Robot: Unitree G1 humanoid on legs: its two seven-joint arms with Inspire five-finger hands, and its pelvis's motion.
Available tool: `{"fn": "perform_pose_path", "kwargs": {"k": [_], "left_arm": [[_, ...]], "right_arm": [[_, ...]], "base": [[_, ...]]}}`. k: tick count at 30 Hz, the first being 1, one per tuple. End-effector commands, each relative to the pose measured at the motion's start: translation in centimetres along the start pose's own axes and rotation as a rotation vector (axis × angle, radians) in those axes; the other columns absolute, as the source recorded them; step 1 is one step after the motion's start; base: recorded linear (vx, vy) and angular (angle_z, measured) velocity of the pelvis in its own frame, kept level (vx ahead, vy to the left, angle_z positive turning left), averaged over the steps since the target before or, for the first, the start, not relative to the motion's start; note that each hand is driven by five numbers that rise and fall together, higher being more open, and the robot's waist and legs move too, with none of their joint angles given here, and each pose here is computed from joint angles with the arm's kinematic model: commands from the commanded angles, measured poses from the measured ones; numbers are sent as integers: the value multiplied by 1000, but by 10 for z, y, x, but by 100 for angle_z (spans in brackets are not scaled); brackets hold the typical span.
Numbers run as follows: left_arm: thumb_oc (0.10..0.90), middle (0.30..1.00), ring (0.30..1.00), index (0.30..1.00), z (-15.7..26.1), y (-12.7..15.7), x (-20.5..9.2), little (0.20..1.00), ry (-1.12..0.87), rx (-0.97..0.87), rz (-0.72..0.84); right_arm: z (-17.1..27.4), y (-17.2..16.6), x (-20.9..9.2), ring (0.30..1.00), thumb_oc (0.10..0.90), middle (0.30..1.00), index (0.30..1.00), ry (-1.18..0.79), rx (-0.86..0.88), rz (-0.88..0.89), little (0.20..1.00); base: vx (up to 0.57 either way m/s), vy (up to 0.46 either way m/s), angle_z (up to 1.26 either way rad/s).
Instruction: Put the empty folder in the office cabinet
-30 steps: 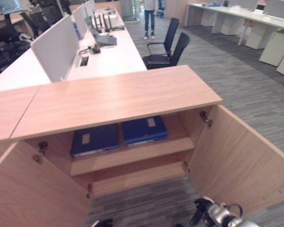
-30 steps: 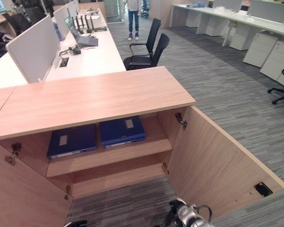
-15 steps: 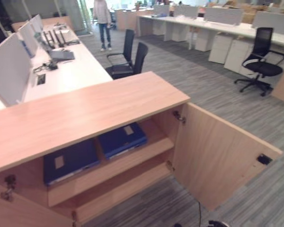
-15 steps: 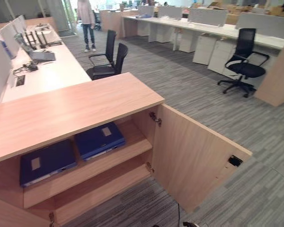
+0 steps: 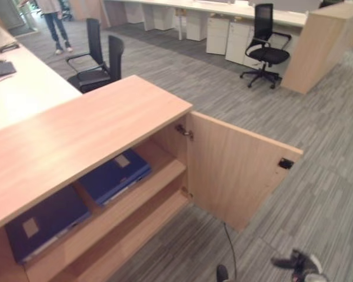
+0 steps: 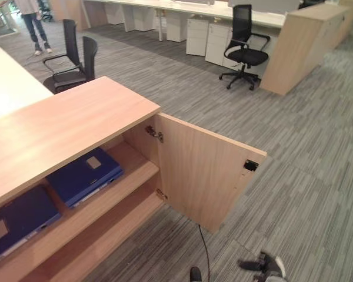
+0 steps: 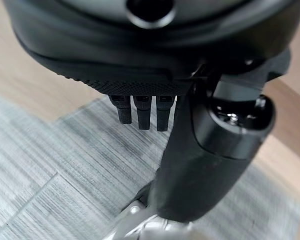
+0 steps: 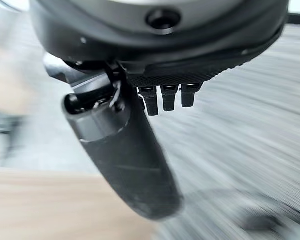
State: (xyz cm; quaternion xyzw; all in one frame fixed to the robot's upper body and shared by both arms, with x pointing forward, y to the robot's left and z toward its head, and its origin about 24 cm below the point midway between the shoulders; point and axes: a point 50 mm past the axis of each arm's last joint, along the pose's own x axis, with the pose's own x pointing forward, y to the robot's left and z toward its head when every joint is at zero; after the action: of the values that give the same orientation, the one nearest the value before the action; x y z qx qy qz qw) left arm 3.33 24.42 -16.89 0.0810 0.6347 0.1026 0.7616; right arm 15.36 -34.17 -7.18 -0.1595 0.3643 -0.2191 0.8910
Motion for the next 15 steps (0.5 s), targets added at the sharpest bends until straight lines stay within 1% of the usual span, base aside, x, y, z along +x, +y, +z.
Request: {"fn": "perform_pose_path", "kwargs": {"k": [1,3,4,5,7,8,9,10,15], "left_arm": [[800,900,900,900,6,15,1,900,-6,-7,46],[800,900,900,900,10,17,1,900,-19,-17,48],[800,900,900,900,15,18,1,900,-30,-17,48],[800,900,900,900,15,18,1,900,-31,-17,48],[800,900,900,900,18,19,2,900,-37,-25,49],[800,900,900,900,19,19,2,900,-37,-26,48],[800,900,900,900,19,19,2,900,-37,-26,48],[800,900,900,900,19,19,2,900,-38,-28,48],[800,900,900,900,16,19,1,900,-25,-17,43]], "right_arm": [[68,-38,11,900,800,900,900,-246,-41,-154,900],[91,-55,8,900,800,900,900,-328,-82,-195,900],[111,-64,5,900,800,900,900,-397,-114,-210,900],[111,-64,5,900,800,900,900,-397,-115,-210,900],[138,-64,-1,900,800,900,900,-504,-157,-185,900],[147,-62,-4,900,800,900,900,-541,-169,-170,900],[147,-62,-4,900,800,900,900,-541,-169,-170,900],[164,-56,-9,900,800,900,900,-610,-200,-134,900],[186,-46,-16,900,800,900,900,-693,-240,-73,900]], "base": [[8,-35,-9],[-2,-50,0],[-4,-45,0],[-4,-42,0],[-2,-57,0],[2,-49,-1],[2,-62,0],[0,-54,0],[3,-21,1]]}}
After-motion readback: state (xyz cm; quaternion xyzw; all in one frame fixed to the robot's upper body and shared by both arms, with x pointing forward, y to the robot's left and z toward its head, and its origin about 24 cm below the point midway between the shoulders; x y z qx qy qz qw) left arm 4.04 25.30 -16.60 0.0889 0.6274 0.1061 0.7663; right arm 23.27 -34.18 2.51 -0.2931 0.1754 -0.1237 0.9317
